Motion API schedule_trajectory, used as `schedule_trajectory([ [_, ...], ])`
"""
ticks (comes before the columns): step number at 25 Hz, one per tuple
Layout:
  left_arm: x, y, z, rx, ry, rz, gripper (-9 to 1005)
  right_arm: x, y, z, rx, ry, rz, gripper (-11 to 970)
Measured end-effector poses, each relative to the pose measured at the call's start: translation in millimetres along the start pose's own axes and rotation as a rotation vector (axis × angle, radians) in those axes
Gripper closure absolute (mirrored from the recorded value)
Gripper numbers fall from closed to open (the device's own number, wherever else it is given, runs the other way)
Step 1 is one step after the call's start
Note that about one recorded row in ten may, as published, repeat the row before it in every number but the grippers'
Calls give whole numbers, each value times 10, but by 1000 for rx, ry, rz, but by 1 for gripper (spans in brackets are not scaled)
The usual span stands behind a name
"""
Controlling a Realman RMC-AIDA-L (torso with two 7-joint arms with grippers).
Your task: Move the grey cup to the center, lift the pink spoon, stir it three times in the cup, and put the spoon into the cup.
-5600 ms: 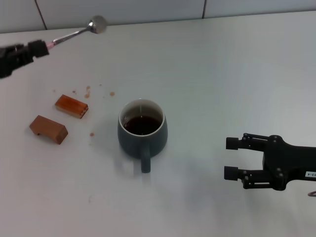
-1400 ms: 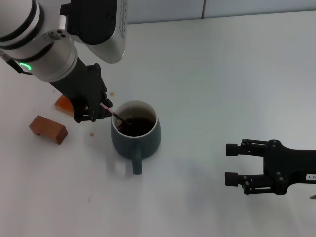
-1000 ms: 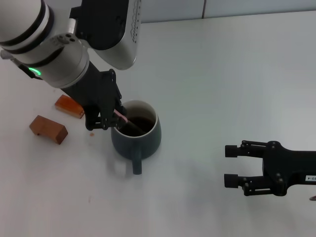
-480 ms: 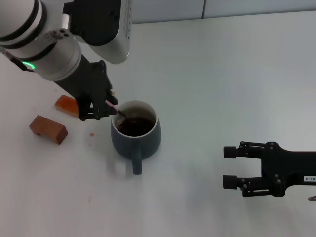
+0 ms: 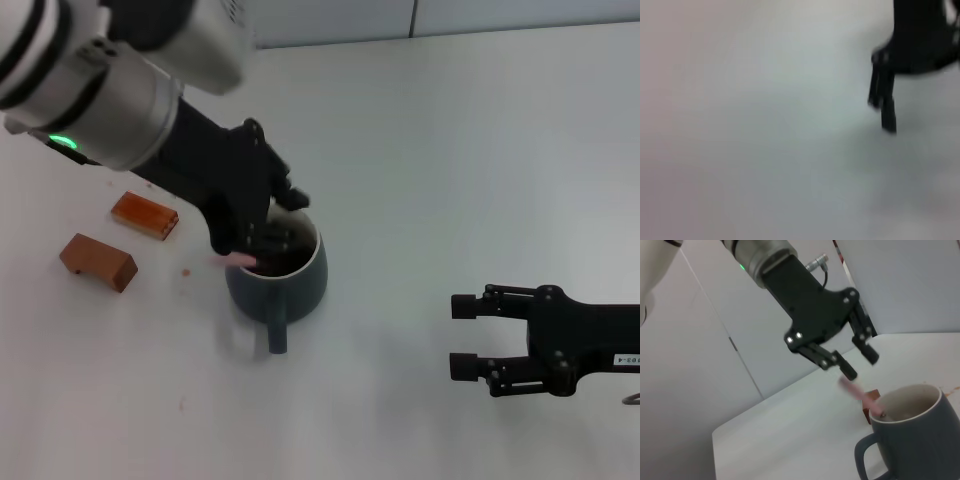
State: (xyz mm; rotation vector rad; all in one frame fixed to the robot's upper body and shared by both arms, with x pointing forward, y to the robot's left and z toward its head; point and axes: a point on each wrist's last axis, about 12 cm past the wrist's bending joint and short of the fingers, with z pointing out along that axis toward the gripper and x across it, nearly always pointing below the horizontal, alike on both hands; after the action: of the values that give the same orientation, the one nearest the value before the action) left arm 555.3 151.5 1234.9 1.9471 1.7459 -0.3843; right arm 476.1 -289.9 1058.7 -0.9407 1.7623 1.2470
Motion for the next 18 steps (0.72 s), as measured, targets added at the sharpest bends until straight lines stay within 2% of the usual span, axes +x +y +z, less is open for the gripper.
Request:
schedule_trajectory([
  [4, 83, 9, -260, -36, -230, -48, 647, -7, -4, 4, -2, 2, 3, 126],
  [7, 230, 18, -525, -112, -400, -74, 568, -11, -6, 4, -2, 2, 2, 126],
  [8, 230, 18, -525, -112, -400, -74, 541, -12, -7, 3, -1, 2, 2, 126],
  [9, 351, -14, -655, -154, -472, -80, 515, -14, -8, 3, 0, 1, 1, 126],
  [11, 351, -14, -655, -154, -472, -80, 463, -15, -8, 2, 0, 1, 1, 126],
  [12, 715, -169, -885, -252, -577, -100, 436, -14, -8, 1, 1, 0, 1, 126],
  [14, 970, -312, -962, -313, -599, -125, 381, -12, -7, 1, 1, 0, 2, 126],
  [15, 970, -312, -962, -313, -599, -125, 351, -11, -6, -1, 2, 0, 2, 126],
  [16, 1202, -460, -980, -352, -609, -160, 322, -11, -6, -2, 2, -1, 2, 126],
  [18, 1401, -597, -962, -376, -618, -196, 263, -12, -4, -7, 4, -6, 1, 126],
])
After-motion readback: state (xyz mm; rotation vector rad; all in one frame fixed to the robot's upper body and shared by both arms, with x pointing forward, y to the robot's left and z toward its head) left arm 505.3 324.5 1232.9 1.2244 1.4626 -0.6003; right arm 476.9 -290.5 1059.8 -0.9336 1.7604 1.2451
